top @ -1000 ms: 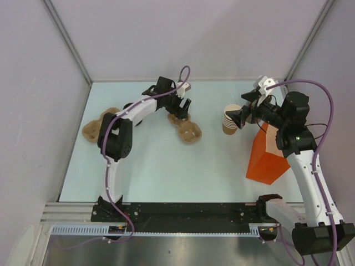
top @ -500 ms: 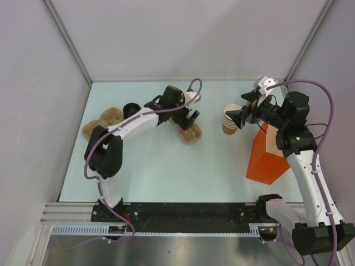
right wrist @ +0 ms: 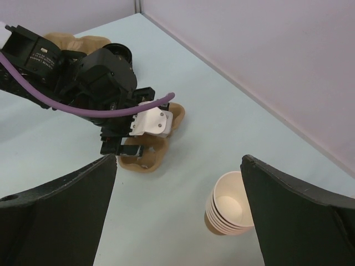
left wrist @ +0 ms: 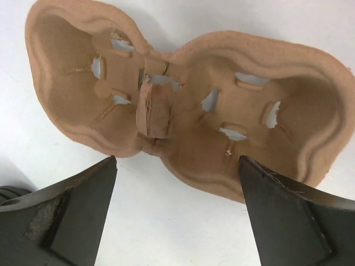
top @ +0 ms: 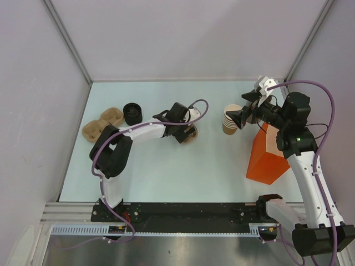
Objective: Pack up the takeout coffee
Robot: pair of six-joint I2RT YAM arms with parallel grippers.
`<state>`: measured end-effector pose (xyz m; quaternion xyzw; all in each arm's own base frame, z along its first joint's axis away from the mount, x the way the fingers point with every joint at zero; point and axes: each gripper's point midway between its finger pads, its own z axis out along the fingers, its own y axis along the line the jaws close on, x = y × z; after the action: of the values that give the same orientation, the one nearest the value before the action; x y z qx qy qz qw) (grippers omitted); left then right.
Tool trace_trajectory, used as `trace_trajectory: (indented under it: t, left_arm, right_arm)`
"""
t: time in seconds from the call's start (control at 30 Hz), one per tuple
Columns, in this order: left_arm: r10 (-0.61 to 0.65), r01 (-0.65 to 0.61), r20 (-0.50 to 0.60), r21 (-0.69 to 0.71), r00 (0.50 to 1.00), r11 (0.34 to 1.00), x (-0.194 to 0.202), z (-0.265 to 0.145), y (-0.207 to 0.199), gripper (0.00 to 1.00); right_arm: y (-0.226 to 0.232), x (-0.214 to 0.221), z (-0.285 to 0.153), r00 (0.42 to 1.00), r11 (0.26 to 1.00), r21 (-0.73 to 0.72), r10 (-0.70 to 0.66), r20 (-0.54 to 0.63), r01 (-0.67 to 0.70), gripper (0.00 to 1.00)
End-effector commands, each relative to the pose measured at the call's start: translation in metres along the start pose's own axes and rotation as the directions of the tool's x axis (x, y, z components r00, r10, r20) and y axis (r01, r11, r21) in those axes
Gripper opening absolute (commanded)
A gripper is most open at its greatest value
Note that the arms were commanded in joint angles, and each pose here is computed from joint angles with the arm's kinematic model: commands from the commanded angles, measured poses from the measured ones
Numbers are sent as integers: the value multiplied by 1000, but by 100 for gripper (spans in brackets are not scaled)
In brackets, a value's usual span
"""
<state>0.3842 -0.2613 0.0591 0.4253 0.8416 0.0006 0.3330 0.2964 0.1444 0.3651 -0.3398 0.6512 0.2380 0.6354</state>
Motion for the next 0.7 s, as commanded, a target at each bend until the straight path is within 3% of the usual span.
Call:
trace_trajectory:
  t: [0.0, 0.2, 0.33, 0.53, 0.67]
  left_arm:
    - [50, -49, 10, -92, 999, 995, -1, -16, 19, 95]
    - [110, -113, -22, -193, 994, 975, 9, -33, 40, 96]
    - [124, -117, 17, -234, 992, 965, -4, -42, 50, 96]
    - [144, -136, 126, -71, 982, 988, -34, -43, 25, 96]
    - [140, -146, 128, 42, 982, 988, -36, -38, 12, 95]
  right_arm:
    - [4, -13, -2, 998, 999, -12, -37, 44, 37, 100]
    - [5, -12, -2, 999, 999, -17, -34, 42, 34, 100]
    - [3, -12, -2, 998, 999, -12, -36, 42, 37, 100]
    - [5, -12, -2, 999, 999, -18, -33, 43, 34, 100]
    - [5, -13, -2, 998, 999, -17, -34, 44, 35, 100]
